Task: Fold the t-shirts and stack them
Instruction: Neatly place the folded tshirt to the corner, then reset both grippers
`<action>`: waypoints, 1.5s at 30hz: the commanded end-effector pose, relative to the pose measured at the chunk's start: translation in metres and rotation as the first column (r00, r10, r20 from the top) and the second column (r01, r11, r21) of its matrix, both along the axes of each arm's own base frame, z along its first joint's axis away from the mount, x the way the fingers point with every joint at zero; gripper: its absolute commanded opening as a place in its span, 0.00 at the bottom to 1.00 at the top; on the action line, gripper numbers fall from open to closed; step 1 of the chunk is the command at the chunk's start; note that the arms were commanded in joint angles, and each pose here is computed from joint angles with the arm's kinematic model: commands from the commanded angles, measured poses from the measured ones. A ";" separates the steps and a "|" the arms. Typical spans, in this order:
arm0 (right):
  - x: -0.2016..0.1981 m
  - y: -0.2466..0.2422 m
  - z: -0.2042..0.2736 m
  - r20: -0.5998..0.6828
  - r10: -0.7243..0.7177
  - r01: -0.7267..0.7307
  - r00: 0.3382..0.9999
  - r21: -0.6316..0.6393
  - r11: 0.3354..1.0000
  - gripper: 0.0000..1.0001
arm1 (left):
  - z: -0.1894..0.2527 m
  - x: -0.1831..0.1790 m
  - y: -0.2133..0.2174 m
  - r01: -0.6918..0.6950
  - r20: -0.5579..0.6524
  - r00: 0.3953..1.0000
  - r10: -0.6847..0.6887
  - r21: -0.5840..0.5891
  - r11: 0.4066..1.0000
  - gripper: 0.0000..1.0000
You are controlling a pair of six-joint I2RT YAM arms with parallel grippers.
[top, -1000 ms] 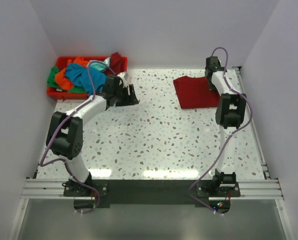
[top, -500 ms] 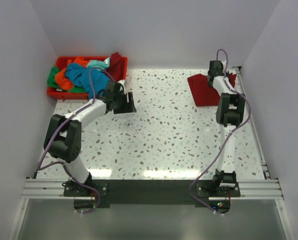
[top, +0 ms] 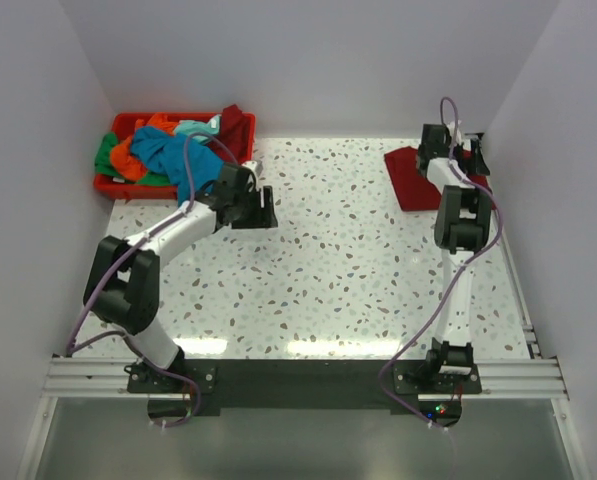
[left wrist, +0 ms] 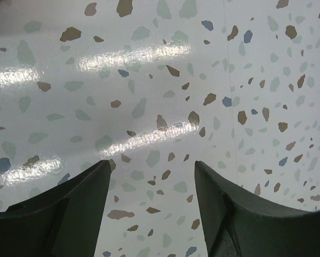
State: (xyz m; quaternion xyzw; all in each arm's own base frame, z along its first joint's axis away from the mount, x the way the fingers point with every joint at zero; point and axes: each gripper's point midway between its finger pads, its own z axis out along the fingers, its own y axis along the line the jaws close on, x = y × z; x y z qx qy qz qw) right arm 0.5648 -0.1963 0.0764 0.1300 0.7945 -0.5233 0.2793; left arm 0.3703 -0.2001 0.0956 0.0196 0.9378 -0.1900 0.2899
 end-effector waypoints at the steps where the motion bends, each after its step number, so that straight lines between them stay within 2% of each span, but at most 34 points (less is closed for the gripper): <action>1: -0.007 -0.001 0.042 0.189 -0.065 0.069 0.980 -0.011 0.998 0.99 | 0.036 0.007 -0.005 -0.005 0.100 0.995 0.008 -0.026 1.000 0.69; 5: -0.020 0.011 0.043 0.228 -0.064 0.065 0.972 0.006 0.998 0.99 | 0.049 0.005 -0.006 0.000 0.145 0.989 0.004 -0.030 1.000 0.70; 12: -0.020 0.065 0.053 0.321 -0.004 -0.013 0.947 0.051 0.999 0.99 | 0.080 -0.002 0.000 -0.013 0.240 0.970 0.025 -0.051 0.999 0.71; 16: -0.024 0.093 0.064 0.408 -0.001 -0.055 0.913 0.124 0.991 0.99 | 0.096 -0.007 0.006 -0.029 0.285 0.957 0.046 -0.064 0.998 0.73; 18: -0.029 0.118 0.060 0.390 0.042 -0.112 0.920 0.158 0.981 0.99 | 0.104 -0.012 0.011 -0.042 0.315 0.947 0.061 -0.067 0.997 0.73; 19: -0.033 0.127 0.074 0.423 0.051 -0.136 0.905 0.172 0.976 0.99 | 0.106 -0.014 0.013 -0.046 0.324 0.944 0.066 -0.068 0.997 0.73; 20: -0.041 0.138 0.064 0.402 0.077 -0.170 0.913 0.202 0.965 0.99 | 0.103 -0.019 0.014 -0.044 0.326 0.943 0.063 -0.067 0.997 0.74; 22: -0.054 0.168 0.078 0.430 0.108 -0.246 0.896 0.278 0.929 0.99 | 0.111 -0.023 0.023 -0.069 0.361 0.928 0.089 -0.069 0.995 0.74; 25: -0.077 0.211 0.066 0.409 0.172 -0.358 0.896 0.438 0.825 0.99 | 0.110 -0.035 0.032 -0.085 0.374 0.922 0.103 -0.065 0.994 0.75; 26: -0.091 0.224 0.076 0.425 0.197 -0.401 0.884 0.469 0.787 0.99 | 0.101 -0.040 0.037 -0.100 0.364 0.924 0.113 -0.053 0.994 0.75; 27: -0.097 0.241 0.074 0.425 0.235 -0.448 0.874 0.520 0.727 0.99 | 0.107 -0.045 0.041 -0.110 0.383 0.915 0.127 -0.066 0.992 0.75; 30: -0.131 0.275 0.087 0.433 0.324 -0.536 0.841 0.588 0.606 0.99 | 0.105 -0.056 0.057 -0.165 0.404 0.898 0.175 -0.061 0.984 0.75; 32: -0.155 0.292 0.081 0.397 0.377 -0.548 0.837 0.630 0.550 0.99 | 0.100 -0.062 0.069 -0.204 0.412 0.888 0.203 -0.043 0.978 0.76; 33: -0.165 0.296 0.096 0.425 0.387 -0.574 0.819 0.633 0.520 0.99 | 0.108 -0.066 0.073 -0.216 0.436 0.873 0.218 -0.055 0.975 0.76; 35: -0.190 0.314 0.091 0.402 0.448 -0.587 0.799 0.684 0.432 0.99 | 0.107 -0.071 0.086 -0.259 0.450 0.857 0.249 -0.039 0.965 0.76; 37: -0.210 0.332 0.101 0.447 0.503 -0.634 0.740 0.713 0.299 0.99 | 0.116 -0.077 0.096 -0.291 0.487 0.828 0.278 -0.051 0.955 0.77; 41: -0.251 0.342 0.089 0.463 0.559 -0.636 0.688 0.755 0.157 0.99 | 0.110 -0.089 0.120 -0.371 0.524 0.781 0.341 -0.050 0.927 0.81; 43: -0.267 0.346 0.095 0.484 0.576 -0.646 0.659 0.757 0.103 0.99 | 0.109 -0.092 0.124 -0.383 0.534 0.772 0.346 -0.044 0.923 0.83; 45: -0.275 0.346 0.099 0.499 0.580 -0.653 0.644 0.753 0.077 0.99 | 0.111 -0.093 0.128 -0.395 0.543 0.763 0.350 -0.037 0.918 0.83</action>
